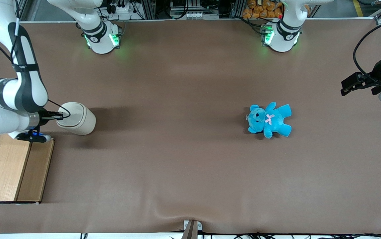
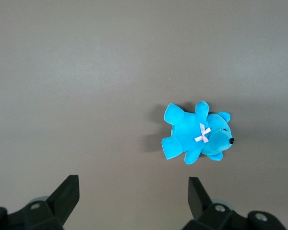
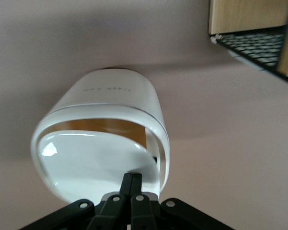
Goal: Open trash can with right arm
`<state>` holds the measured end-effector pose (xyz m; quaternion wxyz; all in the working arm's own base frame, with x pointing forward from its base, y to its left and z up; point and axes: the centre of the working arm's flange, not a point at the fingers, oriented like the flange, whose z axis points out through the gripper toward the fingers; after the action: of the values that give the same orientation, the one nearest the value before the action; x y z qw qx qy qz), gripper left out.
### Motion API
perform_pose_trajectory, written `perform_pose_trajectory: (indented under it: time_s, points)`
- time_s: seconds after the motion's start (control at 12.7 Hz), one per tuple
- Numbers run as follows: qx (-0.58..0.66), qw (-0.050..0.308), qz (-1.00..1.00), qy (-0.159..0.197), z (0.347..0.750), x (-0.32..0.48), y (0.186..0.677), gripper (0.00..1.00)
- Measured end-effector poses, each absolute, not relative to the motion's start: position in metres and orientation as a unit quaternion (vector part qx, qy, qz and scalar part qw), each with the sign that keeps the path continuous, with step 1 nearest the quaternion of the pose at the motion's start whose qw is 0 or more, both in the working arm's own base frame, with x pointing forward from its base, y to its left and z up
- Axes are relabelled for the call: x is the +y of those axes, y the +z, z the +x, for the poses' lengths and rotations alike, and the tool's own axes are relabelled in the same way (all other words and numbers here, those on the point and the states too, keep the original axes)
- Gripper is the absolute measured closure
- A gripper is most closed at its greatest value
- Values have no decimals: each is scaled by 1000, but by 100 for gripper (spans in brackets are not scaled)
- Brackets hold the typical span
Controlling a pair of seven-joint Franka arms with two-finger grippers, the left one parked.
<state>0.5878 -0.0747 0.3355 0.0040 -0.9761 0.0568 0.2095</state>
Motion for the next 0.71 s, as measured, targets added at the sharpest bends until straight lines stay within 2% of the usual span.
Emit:
perform_pose_trajectory:
  time_s: [0.16, 0.24, 0.32, 0.71]
  points:
    - [55, 3, -981, 187, 598, -73, 390, 99]
    - [53, 2, -983, 173, 603, -71, 417, 92]
    - [52, 2, -986, 157, 608, -70, 443, 83]
    - [29, 0, -996, 82, 609, -66, 535, 26]
